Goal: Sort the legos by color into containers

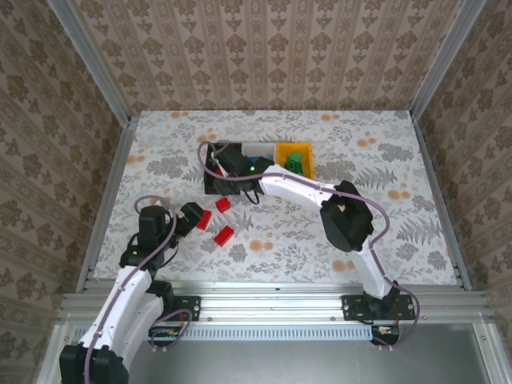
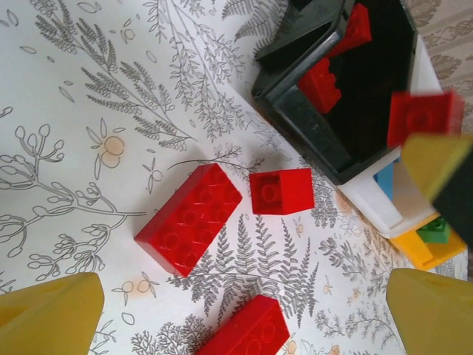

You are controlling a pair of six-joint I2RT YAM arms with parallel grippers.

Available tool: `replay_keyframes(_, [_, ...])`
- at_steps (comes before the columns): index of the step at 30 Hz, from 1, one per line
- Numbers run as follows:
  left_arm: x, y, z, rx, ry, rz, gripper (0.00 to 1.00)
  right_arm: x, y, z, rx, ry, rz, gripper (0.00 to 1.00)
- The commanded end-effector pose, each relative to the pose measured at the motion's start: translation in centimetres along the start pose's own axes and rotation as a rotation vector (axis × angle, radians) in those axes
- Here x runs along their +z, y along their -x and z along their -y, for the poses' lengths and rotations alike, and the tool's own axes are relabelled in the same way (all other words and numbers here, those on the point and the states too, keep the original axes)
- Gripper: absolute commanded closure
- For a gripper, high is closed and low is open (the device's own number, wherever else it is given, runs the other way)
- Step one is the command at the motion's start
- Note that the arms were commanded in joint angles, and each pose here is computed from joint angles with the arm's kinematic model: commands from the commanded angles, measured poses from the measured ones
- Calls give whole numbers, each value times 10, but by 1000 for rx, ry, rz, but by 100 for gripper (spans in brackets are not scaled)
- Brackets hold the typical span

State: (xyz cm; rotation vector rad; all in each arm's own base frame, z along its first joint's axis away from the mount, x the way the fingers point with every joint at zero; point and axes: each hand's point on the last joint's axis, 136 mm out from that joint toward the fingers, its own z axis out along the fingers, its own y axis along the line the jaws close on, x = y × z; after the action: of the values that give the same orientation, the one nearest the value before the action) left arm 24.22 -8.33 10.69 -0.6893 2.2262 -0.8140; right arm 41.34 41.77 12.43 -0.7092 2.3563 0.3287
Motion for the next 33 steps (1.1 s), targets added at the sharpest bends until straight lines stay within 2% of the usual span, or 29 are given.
replay_keyframes(1, [-5, 7, 11, 31, -24, 11, 0, 20, -10, 21, -49, -76, -86, 57])
replay_keyframes(4, [-4, 8, 10, 34, -20, 16, 0, 29, -3, 30, -45, -92, -93, 47])
replay_keyframes(7, [-2, 8, 9, 36, -16, 13, 0, 22, 8, 33, -52, -90, -58, 39])
replay_keyframes(15, [2, 6, 11, 20, -27, -3, 0, -26, 34, 14, -69, -57, 30, 37])
replay_keyframes(20, [1, 7, 9, 25, -28, 12, 0, -50, -1, -18, -60, -47, 12, 37])
replay_keyframes(26, [0, 5, 5, 40, -14, 6, 0, -65, -72, -49, -7, -55, -56, 34])
replay_keyframes(33, [0, 3, -3, 13, -5, 19, 0, -52, -118, -63, 292, -106, -86, 30])
